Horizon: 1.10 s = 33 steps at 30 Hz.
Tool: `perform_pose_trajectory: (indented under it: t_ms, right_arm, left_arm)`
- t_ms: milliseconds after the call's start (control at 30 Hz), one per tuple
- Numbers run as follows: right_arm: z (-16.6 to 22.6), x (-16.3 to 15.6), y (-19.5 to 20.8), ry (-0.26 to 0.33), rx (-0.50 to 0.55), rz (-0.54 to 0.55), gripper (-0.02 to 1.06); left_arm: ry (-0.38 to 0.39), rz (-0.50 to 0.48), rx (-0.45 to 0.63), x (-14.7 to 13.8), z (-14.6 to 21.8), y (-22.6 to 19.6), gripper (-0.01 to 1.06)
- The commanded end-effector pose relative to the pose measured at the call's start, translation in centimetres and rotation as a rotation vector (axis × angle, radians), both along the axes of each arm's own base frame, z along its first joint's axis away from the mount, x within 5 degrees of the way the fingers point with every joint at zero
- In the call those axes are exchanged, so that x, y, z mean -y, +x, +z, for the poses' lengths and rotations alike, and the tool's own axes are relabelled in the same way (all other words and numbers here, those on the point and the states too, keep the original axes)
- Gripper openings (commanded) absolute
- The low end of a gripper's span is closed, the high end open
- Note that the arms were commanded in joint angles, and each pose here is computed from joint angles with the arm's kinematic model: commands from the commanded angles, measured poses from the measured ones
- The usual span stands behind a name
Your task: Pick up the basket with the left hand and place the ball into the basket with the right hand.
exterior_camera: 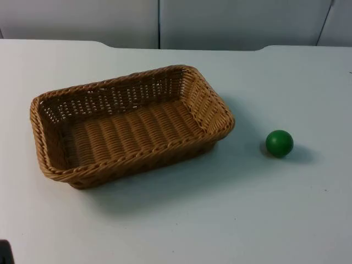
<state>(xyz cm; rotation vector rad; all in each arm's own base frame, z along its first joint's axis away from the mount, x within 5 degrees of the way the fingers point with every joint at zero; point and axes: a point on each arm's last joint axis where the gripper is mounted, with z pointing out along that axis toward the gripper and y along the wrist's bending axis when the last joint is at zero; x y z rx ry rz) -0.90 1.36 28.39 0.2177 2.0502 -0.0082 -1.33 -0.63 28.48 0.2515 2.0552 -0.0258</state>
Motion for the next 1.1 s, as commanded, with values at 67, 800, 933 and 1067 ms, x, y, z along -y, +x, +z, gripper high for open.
perform_pose_trajectory:
  t_ms: [67, 800, 933, 1067]
  right_arm:
    - [-0.1, 0.0, 0.0, 0.002, 0.003, -0.002, 0.0]
    - [-0.1, 0.0, 0.0, 0.002, 0.003, -0.002, 0.0]
    - [-0.1, 0.0, 0.0, 0.002, 0.003, -0.002, 0.0]
    - [-0.1, 0.0, 0.0, 0.002, 0.003, -0.002, 0.0]
  left_arm:
    - [-0.026, -0.009, 0.021, 0.2, 0.1, 0.0, 0.0]
    - [-0.557, -0.185, -0.589, 5.0, -0.1, 9.1, 0.0]
    - [-0.66, -0.229, -0.629, 5.9, -0.6, 12.2, 0.0]
    - [-0.757, -0.129, -0.691, 6.1, -2.8, 16.8, 0.0]
